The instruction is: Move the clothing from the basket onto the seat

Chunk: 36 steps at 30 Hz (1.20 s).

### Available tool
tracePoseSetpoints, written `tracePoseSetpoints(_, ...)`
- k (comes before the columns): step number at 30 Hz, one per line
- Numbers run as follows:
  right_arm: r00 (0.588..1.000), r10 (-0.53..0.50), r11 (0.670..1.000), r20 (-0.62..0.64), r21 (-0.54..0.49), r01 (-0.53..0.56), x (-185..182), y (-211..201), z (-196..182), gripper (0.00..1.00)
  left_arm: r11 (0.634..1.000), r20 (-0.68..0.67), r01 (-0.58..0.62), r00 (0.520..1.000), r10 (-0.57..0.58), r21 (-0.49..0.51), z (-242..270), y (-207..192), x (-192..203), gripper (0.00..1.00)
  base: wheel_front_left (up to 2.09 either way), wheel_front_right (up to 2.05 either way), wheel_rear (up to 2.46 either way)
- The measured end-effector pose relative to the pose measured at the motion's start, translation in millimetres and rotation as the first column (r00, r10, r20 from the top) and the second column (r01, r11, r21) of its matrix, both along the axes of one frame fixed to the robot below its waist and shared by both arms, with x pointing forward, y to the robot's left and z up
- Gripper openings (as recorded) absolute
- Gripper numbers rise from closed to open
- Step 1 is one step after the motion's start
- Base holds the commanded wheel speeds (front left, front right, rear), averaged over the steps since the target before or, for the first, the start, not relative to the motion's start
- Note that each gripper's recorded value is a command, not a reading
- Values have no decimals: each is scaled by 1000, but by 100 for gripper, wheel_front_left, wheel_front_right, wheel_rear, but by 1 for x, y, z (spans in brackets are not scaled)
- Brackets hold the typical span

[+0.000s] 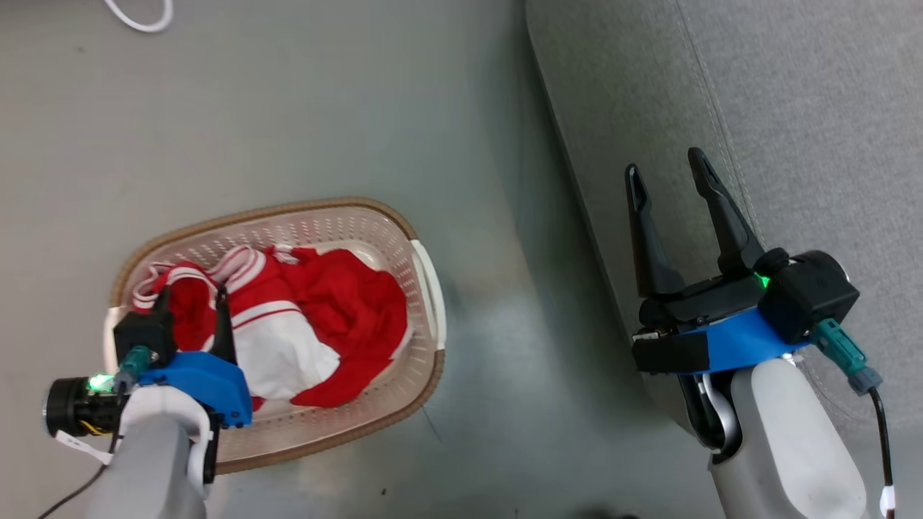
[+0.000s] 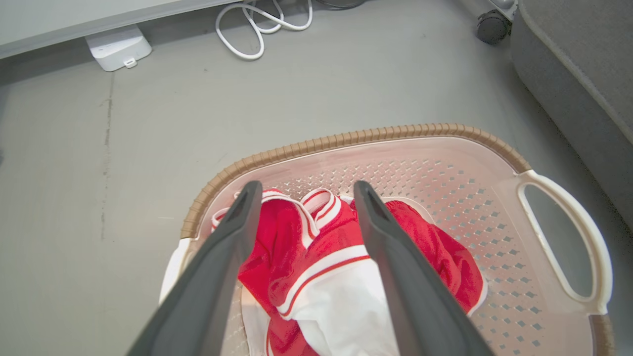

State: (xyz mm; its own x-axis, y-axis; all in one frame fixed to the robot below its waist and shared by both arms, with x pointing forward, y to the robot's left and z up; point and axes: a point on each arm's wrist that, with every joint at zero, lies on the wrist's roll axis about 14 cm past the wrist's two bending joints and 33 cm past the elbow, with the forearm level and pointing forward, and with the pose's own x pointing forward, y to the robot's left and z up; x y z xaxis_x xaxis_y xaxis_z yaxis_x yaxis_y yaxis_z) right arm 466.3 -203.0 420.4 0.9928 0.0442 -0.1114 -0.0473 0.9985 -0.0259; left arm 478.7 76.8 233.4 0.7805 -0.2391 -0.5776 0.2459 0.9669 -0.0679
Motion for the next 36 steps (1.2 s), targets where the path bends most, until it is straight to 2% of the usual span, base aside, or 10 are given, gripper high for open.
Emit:
tracePoseSetpoints(12,998,-25,1000,-56,0,25,3,-13,-24,100,998,-189,-3,982,16,65,-83,1,-9,100,0,0,0)
tracePoseSetpoints(27,991,-39,999,-127,2,39,-2,-18,-51,100,992,-231,-16,972,44,123,-121,11,4,100,0,0,0)
tracePoseSetpoints(28,991,-36,999,-128,2,37,-1,-17,-52,100,992,-235,-17,971,46,123,-122,11,5,88,0,0,0)
tracePoseSetpoints(29,991,-35,999,-127,2,36,0,-17,-52,100,992,-238,-19,970,48,121,-122,10,5,47,0,0,0)
tracePoseSetpoints(30,992,-33,999,-125,2,34,1,-17,-52,100,993,-247,-22,968,51,116,-123,9,4,1,0,0,0)
tracePoseSetpoints(36,993,-30,1000,-118,5,31,2,-16,-50,100,995,-256,-17,966,40,94,-122,-1,3,0,0,0,0)
